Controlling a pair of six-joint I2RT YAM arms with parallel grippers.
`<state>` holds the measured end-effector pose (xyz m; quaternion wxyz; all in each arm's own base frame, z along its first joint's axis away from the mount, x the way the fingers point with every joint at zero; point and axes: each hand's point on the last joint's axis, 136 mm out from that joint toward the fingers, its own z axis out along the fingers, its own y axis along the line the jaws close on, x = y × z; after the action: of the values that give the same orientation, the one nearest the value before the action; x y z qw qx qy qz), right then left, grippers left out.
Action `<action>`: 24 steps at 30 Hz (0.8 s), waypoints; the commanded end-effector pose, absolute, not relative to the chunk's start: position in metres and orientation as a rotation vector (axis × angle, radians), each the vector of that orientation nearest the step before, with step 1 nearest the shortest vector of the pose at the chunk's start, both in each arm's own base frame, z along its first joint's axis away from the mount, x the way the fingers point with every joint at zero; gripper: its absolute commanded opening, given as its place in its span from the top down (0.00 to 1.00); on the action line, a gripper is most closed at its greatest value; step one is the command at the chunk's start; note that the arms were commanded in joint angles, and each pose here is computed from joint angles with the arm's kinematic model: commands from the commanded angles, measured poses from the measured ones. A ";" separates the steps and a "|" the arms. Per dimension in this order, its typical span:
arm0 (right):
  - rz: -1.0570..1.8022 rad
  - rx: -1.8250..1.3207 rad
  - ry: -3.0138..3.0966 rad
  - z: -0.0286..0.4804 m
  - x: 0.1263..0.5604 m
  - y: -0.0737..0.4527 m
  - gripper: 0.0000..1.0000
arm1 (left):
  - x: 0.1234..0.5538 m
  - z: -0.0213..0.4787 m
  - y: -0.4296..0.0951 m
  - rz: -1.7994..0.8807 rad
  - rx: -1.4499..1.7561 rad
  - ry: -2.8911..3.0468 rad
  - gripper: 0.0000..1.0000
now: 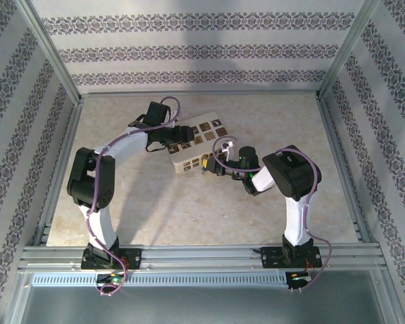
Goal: Unlock the padlock with the key
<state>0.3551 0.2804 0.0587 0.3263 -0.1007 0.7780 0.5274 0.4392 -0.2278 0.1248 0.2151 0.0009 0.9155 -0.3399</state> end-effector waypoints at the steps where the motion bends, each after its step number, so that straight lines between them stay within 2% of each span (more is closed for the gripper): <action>1: 1.444 -0.315 1.988 0.069 0.349 0.287 0.79 | 0.434 0.107 -0.229 -0.908 0.025 2.602 0.39; 13: 1.431 -0.254 2.006 0.065 0.356 0.285 1.00 | 0.426 0.092 -0.224 -0.878 0.016 2.641 0.39; 24: 1.373 -0.094 1.974 0.076 0.365 0.269 1.00 | 0.409 0.086 -0.221 -0.885 -0.003 2.654 0.39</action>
<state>0.3588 0.2736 0.0596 0.3338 -0.0578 0.7787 0.5280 0.4397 -0.2250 0.1229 0.2360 0.0116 0.9125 -0.3340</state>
